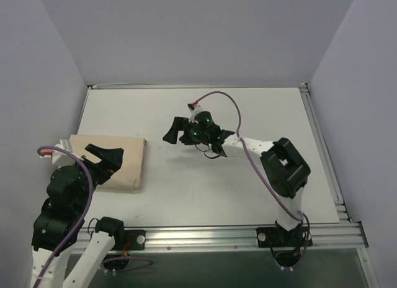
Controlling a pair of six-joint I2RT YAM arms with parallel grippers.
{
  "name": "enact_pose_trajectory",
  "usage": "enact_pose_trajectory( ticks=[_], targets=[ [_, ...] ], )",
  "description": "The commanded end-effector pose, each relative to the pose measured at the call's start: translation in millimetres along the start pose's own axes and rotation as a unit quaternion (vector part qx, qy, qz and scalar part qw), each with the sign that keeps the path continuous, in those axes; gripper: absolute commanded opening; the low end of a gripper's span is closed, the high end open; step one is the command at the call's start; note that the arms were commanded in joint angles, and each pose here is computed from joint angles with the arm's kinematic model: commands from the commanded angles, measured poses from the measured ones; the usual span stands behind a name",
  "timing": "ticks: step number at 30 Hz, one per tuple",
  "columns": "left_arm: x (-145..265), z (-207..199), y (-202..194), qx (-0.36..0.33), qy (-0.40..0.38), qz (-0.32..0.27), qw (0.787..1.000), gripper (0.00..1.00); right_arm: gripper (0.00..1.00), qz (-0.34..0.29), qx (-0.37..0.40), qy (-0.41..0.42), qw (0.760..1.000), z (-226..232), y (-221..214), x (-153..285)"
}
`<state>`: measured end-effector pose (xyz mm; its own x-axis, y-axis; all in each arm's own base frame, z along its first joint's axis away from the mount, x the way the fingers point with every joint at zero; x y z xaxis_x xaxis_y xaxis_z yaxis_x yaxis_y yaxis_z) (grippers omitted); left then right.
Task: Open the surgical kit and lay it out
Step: Open the surgical kit at the center of the board.
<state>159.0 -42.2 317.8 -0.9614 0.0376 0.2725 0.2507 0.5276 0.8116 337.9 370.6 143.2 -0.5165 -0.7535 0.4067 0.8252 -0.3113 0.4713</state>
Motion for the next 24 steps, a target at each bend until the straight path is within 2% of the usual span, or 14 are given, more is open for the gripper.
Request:
enact_pose_trajectory(
  ticks=[1,4,8,10,11,12,16,19,22,24],
  targets=[
    [-3.0,-0.4,-15.0,-0.035,-0.015,0.039,0.999,0.94,0.96,-0.009,0.029,0.078,0.996,43.8,9.8,-34.8],
    [-3.5,5.8,-21.2,-0.030,0.005,0.056,0.998,0.94,0.95,0.012,0.030,0.094,0.995,50.1,-4.8,-76.0],
    [3.3,10.6,-16.8,-0.011,0.009,0.027,1.000,0.94,0.88,0.032,0.025,0.122,0.992,47.1,-31.0,-115.9],
    [6.5,12.5,-16.3,-0.012,0.006,0.017,1.000,0.94,0.86,0.030,0.025,0.134,0.990,54.5,-30.6,-127.7],
    [6.6,14.7,-17.4,-0.012,0.010,0.017,1.000,0.94,0.82,0.043,0.018,0.129,0.991,44.6,-40.2,-138.8],
    [5.5,17.1,-19.2,-0.013,0.017,0.020,1.000,0.94,0.80,0.043,0.020,0.146,0.988,58.3,-39.3,-142.6],
    [2.6,25.1,-26.3,-0.018,0.041,0.035,0.998,0.94,0.77,0.047,0.018,0.153,0.987,62.3,-43.9,-156.3],
    [-2.2,28.4,-30.8,-0.015,0.053,0.044,0.998,0.94,0.70,0.055,0.004,0.167,0.984,65.7,-46.4,-164.6],
    [-7.2,28.3,-36.0,-0.010,0.057,0.057,0.997,0.94,0.49,0.060,-0.006,0.166,0.984,59.3,-48.6,-169.7],
    [-11.4,26.3,-41.3,-0.010,0.053,0.072,0.996,0.94,0.31,0.051,-0.012,0.178,0.983,60.7,-42.8,-165.9]
  ],
)
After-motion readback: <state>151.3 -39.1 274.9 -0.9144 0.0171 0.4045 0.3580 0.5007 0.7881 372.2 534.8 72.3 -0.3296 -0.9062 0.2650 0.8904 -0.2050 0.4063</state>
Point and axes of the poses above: each gripper's point midway between its finger pads, its own x axis back along the fingers, its own z axis along the line the jaws close on, y = z × x, the point moved 3 cm from there along x, back along the fingers, and after that the axes turned 12 degrees about -x, right-handed, at the moved point
